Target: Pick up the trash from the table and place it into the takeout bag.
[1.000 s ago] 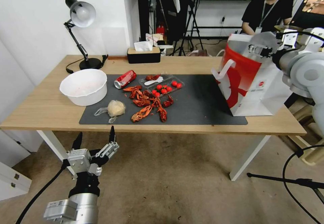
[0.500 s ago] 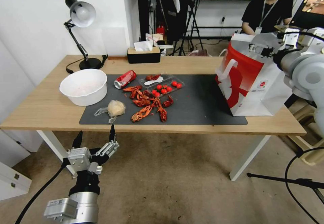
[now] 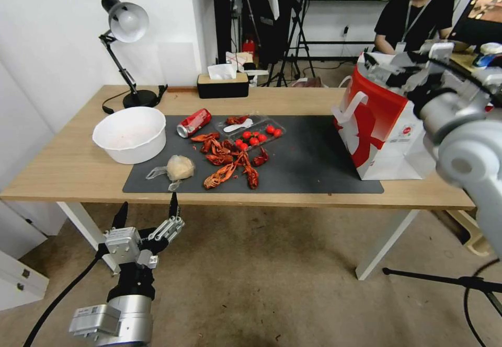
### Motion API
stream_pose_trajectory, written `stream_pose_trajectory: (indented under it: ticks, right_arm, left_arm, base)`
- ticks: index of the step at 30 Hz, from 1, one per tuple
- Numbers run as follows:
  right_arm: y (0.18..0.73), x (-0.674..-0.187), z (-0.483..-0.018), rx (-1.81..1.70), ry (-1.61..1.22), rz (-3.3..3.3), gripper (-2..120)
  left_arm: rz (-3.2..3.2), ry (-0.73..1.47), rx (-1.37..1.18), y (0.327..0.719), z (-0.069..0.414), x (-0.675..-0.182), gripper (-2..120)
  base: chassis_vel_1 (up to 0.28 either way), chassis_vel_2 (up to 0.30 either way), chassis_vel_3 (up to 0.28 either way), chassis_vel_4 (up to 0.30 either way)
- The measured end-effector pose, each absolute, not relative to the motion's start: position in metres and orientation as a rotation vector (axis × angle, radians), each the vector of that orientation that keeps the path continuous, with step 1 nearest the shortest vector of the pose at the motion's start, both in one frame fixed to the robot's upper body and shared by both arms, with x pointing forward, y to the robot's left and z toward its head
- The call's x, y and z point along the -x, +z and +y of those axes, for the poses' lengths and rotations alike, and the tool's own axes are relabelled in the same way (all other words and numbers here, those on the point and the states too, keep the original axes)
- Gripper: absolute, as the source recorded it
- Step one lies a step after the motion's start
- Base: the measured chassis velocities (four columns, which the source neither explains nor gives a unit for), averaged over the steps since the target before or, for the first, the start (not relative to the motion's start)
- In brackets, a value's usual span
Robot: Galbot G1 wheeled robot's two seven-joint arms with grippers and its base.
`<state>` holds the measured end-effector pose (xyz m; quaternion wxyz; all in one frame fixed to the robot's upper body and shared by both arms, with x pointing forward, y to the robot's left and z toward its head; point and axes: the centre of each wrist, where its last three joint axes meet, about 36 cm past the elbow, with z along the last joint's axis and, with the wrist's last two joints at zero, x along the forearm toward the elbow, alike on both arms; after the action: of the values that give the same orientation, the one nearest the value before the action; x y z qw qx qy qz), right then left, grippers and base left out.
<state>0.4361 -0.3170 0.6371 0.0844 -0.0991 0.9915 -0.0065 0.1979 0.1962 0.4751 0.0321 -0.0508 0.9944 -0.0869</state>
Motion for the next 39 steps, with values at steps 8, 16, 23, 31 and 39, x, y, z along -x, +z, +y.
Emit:
stream_pose_trajectory:
  ticks: [8, 16, 23, 31, 39]
  right_arm:
    - [0.604, -0.416, -0.304, 0.345, -0.059, 2.938, 100]
    - [0.556, -0.396, -0.295, 0.284, -0.032, 2.904, 100]
    - [0.513, -0.369, -0.292, 0.255, 0.040, 2.900, 100]
    - [0.476, -0.338, -0.283, 0.192, 0.108, 2.916, 100]
    - [0.445, -0.305, -0.270, 0.130, 0.141, 2.941, 100]
  left_arm:
    - [3.057, -0.271, 0.157, 0.474, 0.196, -0.198, 100]
    - [3.055, -0.266, 0.163, 0.472, 0.198, -0.198, 100]
    - [3.050, -0.264, 0.157, 0.471, 0.199, -0.201, 100]
    - [3.053, -0.268, 0.153, 0.468, 0.198, -0.201, 100]
    - [3.049, -0.268, 0.156, 0.467, 0.200, -0.201, 100]
  base:
    - [0.000, 0.000, 0.000, 0.000]
    - [0.000, 0.000, 0.000, 0.000]
    - [0.000, 0.000, 0.000, 0.000]
    - [0.000, 0.000, 0.000, 0.000]
    - [0.000, 0.000, 0.000, 0.000]
